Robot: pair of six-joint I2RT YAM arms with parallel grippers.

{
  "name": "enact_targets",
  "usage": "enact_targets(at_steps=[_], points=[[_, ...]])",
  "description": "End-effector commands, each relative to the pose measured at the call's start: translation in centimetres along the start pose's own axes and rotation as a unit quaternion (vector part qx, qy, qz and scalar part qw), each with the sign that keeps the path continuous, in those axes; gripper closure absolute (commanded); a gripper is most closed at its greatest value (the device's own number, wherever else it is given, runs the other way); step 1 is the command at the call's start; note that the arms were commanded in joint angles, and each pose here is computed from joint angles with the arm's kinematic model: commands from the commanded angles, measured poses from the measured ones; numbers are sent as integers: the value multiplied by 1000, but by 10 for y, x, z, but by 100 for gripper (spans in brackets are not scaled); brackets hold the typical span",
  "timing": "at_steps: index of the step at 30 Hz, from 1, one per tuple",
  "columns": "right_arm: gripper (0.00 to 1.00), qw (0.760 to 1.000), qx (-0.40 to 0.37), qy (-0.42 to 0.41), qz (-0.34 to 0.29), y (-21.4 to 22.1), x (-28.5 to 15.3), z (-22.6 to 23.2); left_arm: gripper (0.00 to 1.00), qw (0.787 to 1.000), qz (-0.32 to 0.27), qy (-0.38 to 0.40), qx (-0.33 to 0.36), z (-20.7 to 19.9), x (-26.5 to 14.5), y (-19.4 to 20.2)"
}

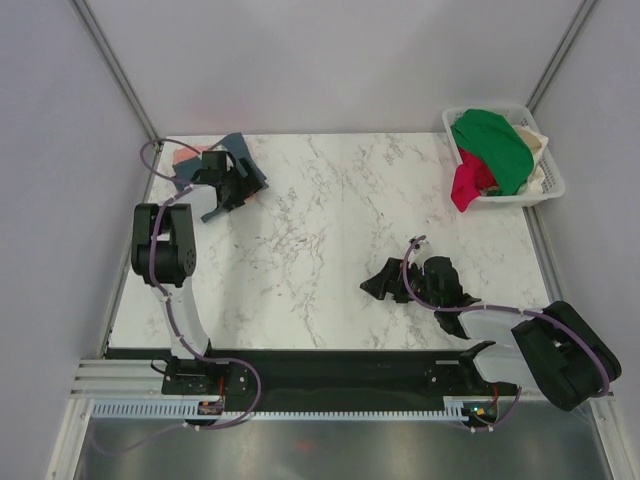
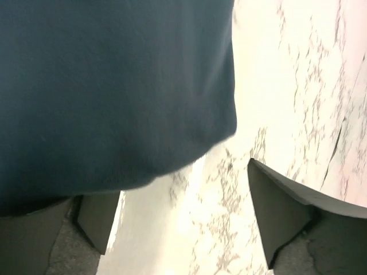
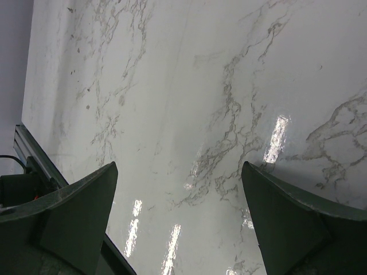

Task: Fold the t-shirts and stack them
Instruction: Neatly place the folded tshirt to the corner

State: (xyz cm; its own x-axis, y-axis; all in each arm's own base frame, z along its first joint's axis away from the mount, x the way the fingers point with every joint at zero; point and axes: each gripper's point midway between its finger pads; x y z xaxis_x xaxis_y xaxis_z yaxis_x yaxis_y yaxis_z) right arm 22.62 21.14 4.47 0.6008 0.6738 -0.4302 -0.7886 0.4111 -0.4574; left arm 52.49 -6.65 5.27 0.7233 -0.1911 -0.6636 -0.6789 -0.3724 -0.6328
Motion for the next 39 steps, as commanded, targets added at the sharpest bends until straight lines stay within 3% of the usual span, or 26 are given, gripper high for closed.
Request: enact_targets(at_steps=[1,9,12,13,15,20,27,34,37,39], points=[[2,999,11,40,27,17,-4,-21,1,998,-23,37,34,-19,-40,-17],[2,999,12,40,32,19,-3,-22,0,992,-119,15,28,-21,-132,-36],[2,999,11,39,32,19,-3,-21,0,988,-152,-17,-14,7,-154,-35],[2,999,12,40,32,19,-3,-22,0,989,-136,-34,-43,24,-150,-14],[2,999,11,38,31,18,-3,-21,0,981,-175,-37,-72,45,-158,-23],[2,999,13,37,35,20,-3,-21,5,976,-163,-32,-138,88,-143,4],[2,999,13,35,39,21,-1,-20,6,970,-182,-8,-161,100,-115,-2],[2,998,15,36,43,22,-1,-21,9,965,-185,-47,-179,121,-95,-9],[2,998,15,35,43,22,0,-21,16,965,-176,-45,-187,124,-82,-9],[2,998,13,34,44,21,1,-20,28,964,-181,-40,-190,126,-74,-15]])
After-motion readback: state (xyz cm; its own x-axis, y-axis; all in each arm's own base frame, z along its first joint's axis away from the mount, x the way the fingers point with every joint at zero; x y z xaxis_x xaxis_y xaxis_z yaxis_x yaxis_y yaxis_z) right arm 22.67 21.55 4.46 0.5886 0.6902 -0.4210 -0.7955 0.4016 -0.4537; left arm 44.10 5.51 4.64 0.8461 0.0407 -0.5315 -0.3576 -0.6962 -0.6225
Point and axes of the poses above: each gripper's point midway between its finger pads, its own x axis out along the fingers, its own z axis along the line the jaws close on, y = z × x, and after that the axes turned 10 degrees about x, right-handed
